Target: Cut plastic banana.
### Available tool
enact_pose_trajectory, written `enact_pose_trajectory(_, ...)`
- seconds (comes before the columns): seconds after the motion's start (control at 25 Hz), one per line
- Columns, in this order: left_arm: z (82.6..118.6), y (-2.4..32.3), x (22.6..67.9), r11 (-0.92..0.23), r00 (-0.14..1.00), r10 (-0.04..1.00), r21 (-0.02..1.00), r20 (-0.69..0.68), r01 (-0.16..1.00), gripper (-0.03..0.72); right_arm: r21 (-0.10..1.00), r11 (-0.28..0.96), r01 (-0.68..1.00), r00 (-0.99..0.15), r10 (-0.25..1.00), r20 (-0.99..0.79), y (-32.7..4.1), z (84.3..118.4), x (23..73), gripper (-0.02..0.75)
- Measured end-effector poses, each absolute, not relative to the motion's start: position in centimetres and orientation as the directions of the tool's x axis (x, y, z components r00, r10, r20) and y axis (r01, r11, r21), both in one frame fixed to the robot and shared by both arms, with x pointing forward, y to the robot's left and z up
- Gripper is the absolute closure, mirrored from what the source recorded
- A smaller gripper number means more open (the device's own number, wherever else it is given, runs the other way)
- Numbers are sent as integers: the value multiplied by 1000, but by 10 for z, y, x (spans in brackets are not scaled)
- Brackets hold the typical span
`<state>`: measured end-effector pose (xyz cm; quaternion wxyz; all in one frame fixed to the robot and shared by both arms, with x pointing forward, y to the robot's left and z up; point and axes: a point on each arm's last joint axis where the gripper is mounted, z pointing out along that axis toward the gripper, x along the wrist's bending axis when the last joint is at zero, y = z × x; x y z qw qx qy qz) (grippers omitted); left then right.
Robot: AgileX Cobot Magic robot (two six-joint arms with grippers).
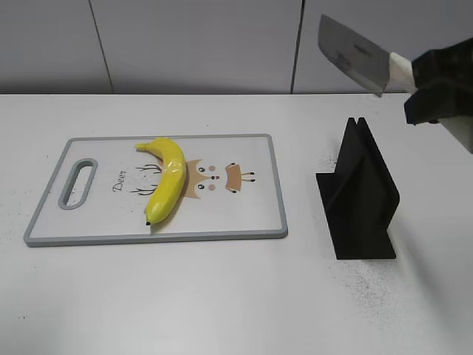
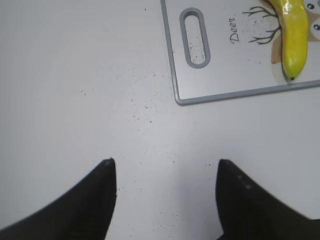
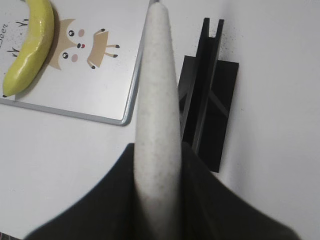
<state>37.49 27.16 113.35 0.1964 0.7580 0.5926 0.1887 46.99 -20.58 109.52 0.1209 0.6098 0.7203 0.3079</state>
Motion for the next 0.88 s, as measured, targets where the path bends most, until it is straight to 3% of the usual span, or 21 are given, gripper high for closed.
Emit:
enact_pose_trajectory(0.48,1070,295,284,-192,215,976,643,44,742,100,570,-35,821,-104,972,211,-222,1068,442,575)
enact_pose_trajectory(0.88,1045,306,243,-150,213,976,838,41,525,103,522,-28,852,-89,976,198,-219,1054,451,575)
